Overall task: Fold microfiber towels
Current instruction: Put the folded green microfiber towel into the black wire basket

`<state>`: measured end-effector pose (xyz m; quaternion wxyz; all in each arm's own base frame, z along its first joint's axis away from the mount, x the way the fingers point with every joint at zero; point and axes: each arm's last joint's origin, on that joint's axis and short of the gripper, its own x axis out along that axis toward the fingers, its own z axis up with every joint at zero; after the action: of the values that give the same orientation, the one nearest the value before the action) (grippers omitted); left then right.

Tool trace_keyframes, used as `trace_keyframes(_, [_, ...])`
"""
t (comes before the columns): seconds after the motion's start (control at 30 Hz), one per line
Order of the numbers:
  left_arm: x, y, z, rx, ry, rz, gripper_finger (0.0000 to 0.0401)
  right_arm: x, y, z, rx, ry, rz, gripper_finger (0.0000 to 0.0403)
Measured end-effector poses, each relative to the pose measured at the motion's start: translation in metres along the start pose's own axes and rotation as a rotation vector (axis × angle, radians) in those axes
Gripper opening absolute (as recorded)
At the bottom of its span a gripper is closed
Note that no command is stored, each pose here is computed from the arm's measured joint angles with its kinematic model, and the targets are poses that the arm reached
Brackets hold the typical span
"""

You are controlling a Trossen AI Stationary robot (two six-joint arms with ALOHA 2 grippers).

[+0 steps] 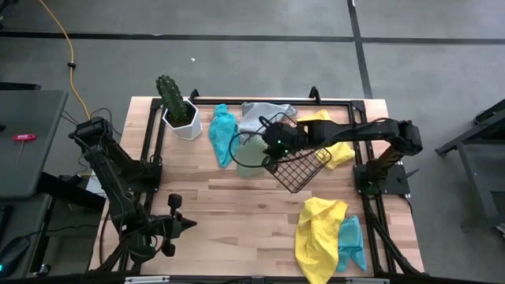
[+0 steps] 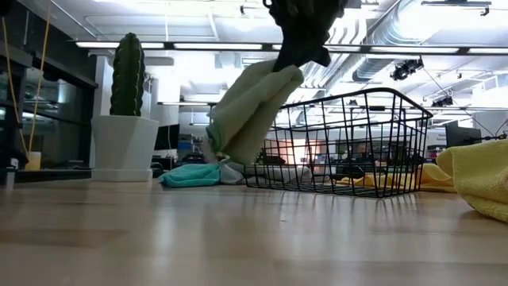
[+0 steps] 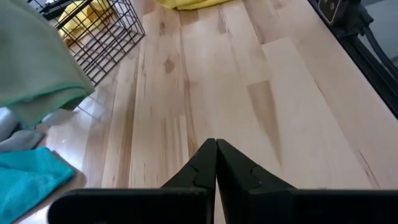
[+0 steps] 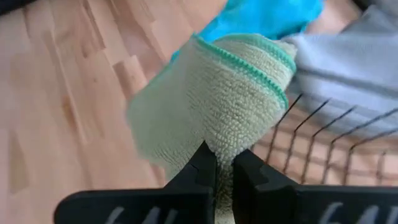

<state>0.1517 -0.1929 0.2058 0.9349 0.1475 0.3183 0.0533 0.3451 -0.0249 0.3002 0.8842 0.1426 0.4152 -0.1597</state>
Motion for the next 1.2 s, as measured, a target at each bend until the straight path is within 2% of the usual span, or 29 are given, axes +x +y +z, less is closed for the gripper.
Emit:
trace_keyframes(0.2, [0.000,0.000,0.000,0.003,0.000,-0.001,0.0000,0.002,-0.022,0.006,-0.098,-0.008,-0.111,0.0000])
trace_keyframes(0.5, [0.000,0.000,0.000,0.003,0.000,-0.001,0.0000,0.002,-0.057,0.007,-0.076,0.046,-0.306,0.0000])
trace_keyframes(0.6, [0.000,0.000,0.000,0.003,0.003,-0.004,0.0000,0.002,-0.063,0.007,0.010,0.039,-0.340,0.0000])
trace_keyframes(0.7, [0.000,0.000,0.000,0.005,0.004,-0.006,0.0000,-0.004,-0.064,0.011,0.080,-0.008,-0.279,0.0000])
trace_keyframes(0.83, [0.000,0.000,0.000,0.005,0.009,-0.013,0.0000,-0.024,-0.062,0.020,0.130,-0.130,-0.225,0.0000])
trace_keyframes(0.93, [0.000,-0.001,-0.001,0.000,0.024,-0.033,0.0000,-0.044,-0.063,0.021,0.172,-0.194,-0.255,0.0000])
trace_keyframes(1.07, [0.000,-0.001,-0.001,-0.011,0.031,-0.042,0.0000,-0.057,-0.068,0.010,0.218,-0.146,-0.354,0.0000])
trace_keyframes(1.2, [0.000,-0.001,-0.001,-0.012,0.031,-0.042,0.0000,-0.056,-0.077,-0.001,0.274,-0.042,-0.422,0.0000])
